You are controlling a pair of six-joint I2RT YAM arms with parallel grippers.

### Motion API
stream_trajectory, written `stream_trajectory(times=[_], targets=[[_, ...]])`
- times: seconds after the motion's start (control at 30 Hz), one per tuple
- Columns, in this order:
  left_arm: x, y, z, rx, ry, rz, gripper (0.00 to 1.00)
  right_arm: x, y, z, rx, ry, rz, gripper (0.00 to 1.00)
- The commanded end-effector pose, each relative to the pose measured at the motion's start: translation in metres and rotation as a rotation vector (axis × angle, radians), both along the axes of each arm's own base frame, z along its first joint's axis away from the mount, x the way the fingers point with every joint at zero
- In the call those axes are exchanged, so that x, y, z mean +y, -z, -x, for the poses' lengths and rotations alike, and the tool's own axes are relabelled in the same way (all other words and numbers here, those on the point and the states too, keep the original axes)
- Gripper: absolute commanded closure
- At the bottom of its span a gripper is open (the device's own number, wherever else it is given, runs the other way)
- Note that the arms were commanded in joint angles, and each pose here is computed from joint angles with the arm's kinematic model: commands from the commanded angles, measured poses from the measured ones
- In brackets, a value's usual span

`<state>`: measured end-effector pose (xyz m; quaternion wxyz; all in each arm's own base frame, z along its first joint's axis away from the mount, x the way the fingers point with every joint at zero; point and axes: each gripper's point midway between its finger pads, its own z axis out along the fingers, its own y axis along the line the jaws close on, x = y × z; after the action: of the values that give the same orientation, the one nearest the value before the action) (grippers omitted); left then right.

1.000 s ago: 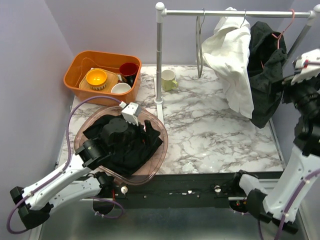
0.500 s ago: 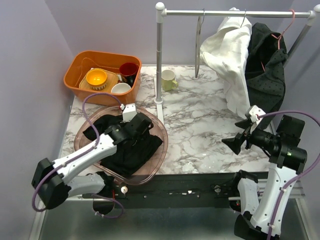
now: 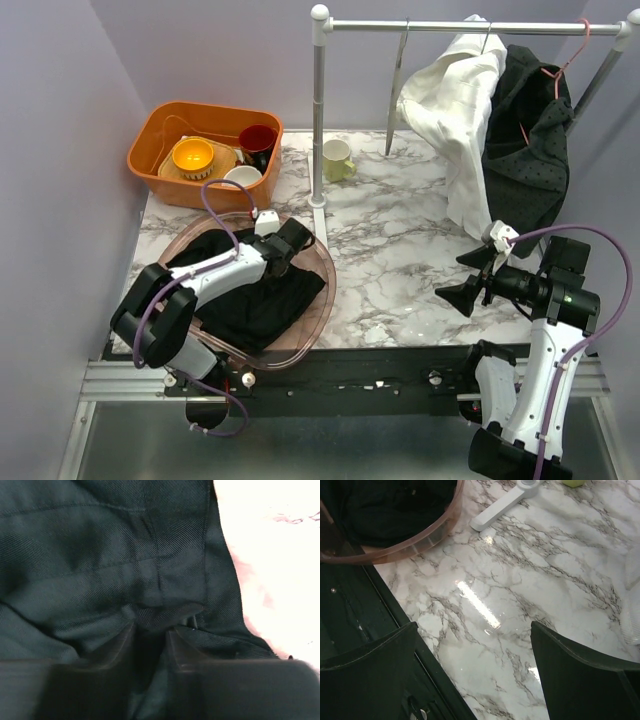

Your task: Place the skirt on the hanger

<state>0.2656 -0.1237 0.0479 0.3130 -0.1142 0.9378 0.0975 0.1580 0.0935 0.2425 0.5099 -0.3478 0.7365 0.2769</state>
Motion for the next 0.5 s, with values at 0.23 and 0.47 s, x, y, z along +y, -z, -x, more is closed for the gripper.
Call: stream_trajectory(times=[0.23,0.47], targets=[[-0.033,-0.157,-0.012,-0.344,0.219,0.307,1.00,0.003,-0.014,0.002,-0.056,-0.029,0.017,0.00],[-0.074,-0.321,0.030,-0.612,0.704,0.529,1.00,0.002,-0.037,0.003,-0.099,-0.033,0.050,0.00]])
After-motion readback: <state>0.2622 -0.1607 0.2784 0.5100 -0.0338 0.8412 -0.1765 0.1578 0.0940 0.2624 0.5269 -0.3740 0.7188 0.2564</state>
